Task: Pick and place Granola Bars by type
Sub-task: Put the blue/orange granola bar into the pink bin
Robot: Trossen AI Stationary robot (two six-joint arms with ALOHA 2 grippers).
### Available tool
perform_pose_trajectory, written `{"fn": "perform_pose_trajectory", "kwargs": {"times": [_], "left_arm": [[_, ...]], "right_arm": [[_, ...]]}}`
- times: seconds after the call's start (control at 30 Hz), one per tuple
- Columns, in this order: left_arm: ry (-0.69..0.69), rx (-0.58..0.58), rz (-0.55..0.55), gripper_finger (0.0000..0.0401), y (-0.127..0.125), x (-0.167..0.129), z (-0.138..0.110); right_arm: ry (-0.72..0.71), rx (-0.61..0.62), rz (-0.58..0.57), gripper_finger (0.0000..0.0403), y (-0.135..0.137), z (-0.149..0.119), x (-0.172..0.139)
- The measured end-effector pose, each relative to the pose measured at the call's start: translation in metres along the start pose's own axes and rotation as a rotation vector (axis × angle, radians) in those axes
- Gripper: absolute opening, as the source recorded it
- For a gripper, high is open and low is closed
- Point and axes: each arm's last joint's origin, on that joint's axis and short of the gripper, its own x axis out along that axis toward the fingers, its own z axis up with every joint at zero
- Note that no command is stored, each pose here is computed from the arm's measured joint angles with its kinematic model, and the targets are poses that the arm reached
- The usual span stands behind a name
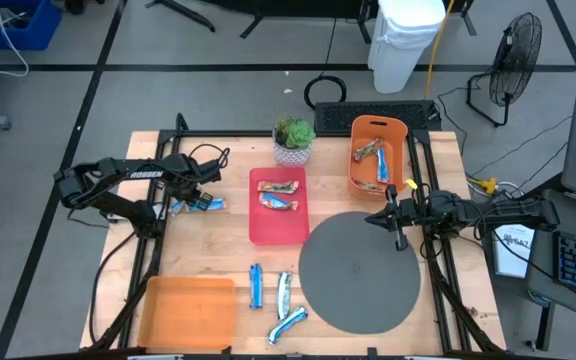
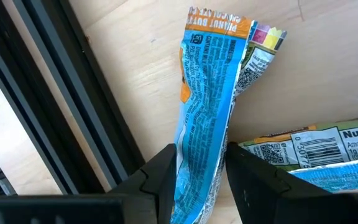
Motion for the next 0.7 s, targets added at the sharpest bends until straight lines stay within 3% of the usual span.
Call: {"fn": "perform_pose_trajectory", "kwargs": {"times": [0.7], "left_arm": [[-0.035,0.002,-0.041,0.0143,-0.0034,-0.0002,0.0040]], "right_arm": [[0.000,0.000,0.000,0.0000,0.0000,0.0000,0.0000]]}}
